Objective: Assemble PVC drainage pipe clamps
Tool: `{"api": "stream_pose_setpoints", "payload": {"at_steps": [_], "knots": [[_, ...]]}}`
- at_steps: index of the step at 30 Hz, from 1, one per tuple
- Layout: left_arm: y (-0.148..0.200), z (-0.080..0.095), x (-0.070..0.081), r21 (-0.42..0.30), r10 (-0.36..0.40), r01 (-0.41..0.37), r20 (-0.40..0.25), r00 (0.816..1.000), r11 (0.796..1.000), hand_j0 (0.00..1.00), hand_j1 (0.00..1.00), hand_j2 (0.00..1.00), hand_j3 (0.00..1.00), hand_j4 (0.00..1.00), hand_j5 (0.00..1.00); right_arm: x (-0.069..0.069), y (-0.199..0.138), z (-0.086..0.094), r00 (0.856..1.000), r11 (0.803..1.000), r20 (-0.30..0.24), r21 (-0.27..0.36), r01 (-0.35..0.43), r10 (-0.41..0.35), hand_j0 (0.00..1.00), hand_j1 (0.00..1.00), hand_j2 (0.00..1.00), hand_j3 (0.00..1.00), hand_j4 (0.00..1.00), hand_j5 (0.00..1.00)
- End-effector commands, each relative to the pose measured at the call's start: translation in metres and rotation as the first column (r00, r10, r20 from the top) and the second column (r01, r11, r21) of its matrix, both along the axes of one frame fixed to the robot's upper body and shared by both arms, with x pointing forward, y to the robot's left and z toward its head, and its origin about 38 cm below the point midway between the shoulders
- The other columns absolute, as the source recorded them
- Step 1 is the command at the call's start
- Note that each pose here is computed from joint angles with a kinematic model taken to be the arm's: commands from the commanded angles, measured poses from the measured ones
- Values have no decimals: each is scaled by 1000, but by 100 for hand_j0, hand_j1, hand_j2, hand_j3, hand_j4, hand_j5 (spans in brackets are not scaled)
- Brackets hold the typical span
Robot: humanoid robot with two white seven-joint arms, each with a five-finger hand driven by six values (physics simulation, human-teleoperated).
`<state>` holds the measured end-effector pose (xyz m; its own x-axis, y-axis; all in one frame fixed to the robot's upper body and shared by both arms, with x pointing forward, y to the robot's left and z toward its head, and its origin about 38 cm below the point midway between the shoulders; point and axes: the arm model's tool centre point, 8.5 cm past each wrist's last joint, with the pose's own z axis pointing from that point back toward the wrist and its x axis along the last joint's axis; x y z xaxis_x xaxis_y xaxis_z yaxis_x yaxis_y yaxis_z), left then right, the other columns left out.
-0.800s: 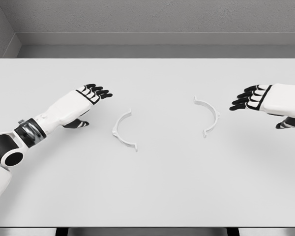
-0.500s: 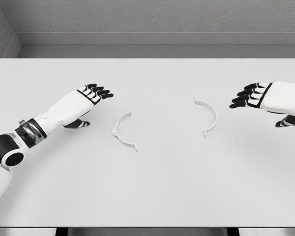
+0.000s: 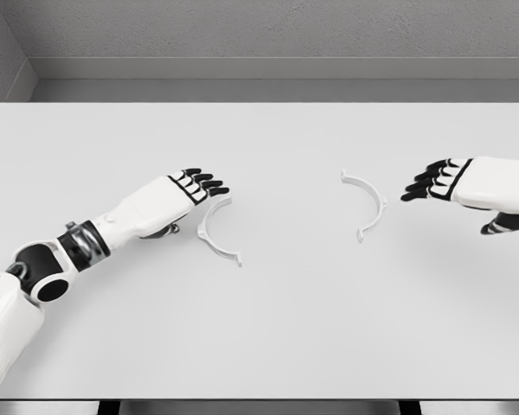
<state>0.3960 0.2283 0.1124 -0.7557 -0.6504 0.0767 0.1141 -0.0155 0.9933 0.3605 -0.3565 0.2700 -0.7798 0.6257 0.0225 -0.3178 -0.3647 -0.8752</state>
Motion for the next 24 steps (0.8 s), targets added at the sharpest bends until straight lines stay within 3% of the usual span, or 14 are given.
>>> {"api": "stream_pose_setpoints", "payload": {"at_steps": [1, 2, 5, 7, 10, 14, 16, 17, 24], "knots": [[-6, 4, -3, -35, -25, 25, -23, 999, 999, 100, 100, 100, 100, 100, 100, 13, 2, -4, 991, 994, 84, 54, 99, -103, 100, 100, 100, 100, 100, 100], [-6, 4, -3, -37, -26, 25, -23, 999, 999, 100, 100, 100, 100, 100, 100, 18, 2, -4, 981, 985, 124, 103, 137, -150, 100, 100, 100, 100, 100, 100], [-8, 12, -7, -43, -38, 38, 0, 999, 998, 100, 100, 100, 100, 100, 100, 14, 9, -16, 987, 987, 88, 105, 122, -132, 100, 100, 100, 100, 100, 100], [-8, 12, -8, -45, -39, 39, -1, 999, 998, 100, 100, 100, 100, 100, 100, 16, 13, -19, 985, 983, 99, 139, 123, -138, 100, 100, 100, 100, 100, 100], [-9, 12, -8, -48, -41, 41, -1, 999, 998, 100, 100, 100, 100, 100, 100, 26, 22, -41, 950, 928, 127, 287, 239, -284, 100, 100, 100, 100, 100, 100], [-13, 11, -9, -53, -49, 48, -3, 999, 997, 100, 100, 100, 100, 100, 100, 33, 24, -51, 947, 916, 106, 306, 259, -303, 100, 100, 100, 100, 100, 100], [-14, 12, -9, -56, -50, 50, -2, 999, 997, 100, 100, 100, 100, 100, 100, 49, 21, -55, 935, 902, 102, 320, 291, -338, 100, 100, 100, 100, 100, 100], [-16, 15, -9, -59, -56, 57, 9, 998, 997, 100, 100, 100, 100, 100, 100, 56, 27, -62, 936, 902, 89, 314, 297, -339, 100, 100, 100, 100, 100, 100], [-26, 14, -10, -74, -64, 64, 11, 998, 995, 100, 100, 100, 100, 100, 100, 56, 32, -89, 943, 920, 65, 249, 302, -327, 100, 100, 100, 100, 100, 100]]}}
